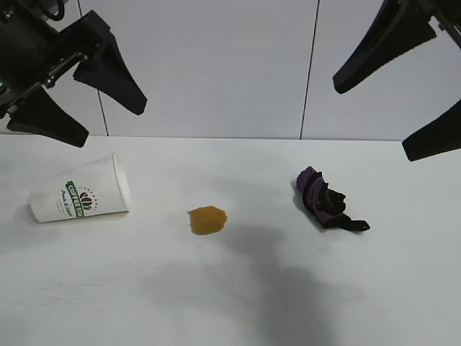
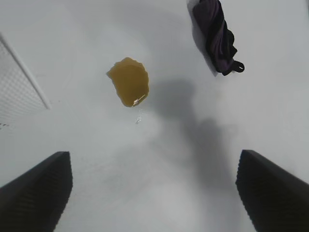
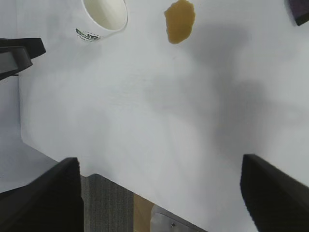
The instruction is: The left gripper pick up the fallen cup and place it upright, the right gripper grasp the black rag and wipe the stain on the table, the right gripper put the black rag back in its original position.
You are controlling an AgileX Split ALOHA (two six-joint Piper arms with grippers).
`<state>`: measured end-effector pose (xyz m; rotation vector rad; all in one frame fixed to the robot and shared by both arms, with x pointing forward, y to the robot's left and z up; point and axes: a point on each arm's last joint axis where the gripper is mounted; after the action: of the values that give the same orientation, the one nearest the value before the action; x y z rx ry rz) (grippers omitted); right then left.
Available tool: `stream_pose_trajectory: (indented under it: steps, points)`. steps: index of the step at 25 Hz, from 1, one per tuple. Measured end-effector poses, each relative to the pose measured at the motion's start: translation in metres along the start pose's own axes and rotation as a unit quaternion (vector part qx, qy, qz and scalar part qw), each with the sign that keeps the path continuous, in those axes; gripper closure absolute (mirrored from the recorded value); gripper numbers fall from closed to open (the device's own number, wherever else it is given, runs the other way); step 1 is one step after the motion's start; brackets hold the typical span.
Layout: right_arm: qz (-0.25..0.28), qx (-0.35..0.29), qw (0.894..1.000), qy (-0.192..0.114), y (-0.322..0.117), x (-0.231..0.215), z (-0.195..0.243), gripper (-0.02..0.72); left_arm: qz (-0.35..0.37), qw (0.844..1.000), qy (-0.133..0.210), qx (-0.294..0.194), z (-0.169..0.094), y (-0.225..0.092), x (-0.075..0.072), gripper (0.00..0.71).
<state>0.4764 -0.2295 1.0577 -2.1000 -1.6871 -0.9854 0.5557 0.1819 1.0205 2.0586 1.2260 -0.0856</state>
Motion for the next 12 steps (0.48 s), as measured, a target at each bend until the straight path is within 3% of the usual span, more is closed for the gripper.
stream_pose_trajectory:
  steps: [7,9,12]
  points:
    - [0.000,0.000,1.000,0.000,0.000,0.000,0.000,0.081,0.160,0.986,-0.039,0.015,-0.019,0.020,-0.015,0.047]
    - [0.000,0.000,1.000,0.000,0.000,0.000,0.000,0.081,0.211,0.977,-0.036,0.018,-0.025,0.027,-0.018,0.047]
    - [0.000,0.000,1.000,0.000,0.000,0.000,0.000,0.081,0.312,0.950,-0.024,0.019,-0.032,0.034,-0.018,0.047]
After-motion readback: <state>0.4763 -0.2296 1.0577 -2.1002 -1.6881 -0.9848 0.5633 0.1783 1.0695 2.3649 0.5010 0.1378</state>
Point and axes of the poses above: a point on each arm's last joint axis where the gripper is mounted, z pointing out along that axis toward the gripper, x along the wrist's bending axis when the last joint is at zero, y = z × x, and after that the axes turned 10 degrees about z, right-handed
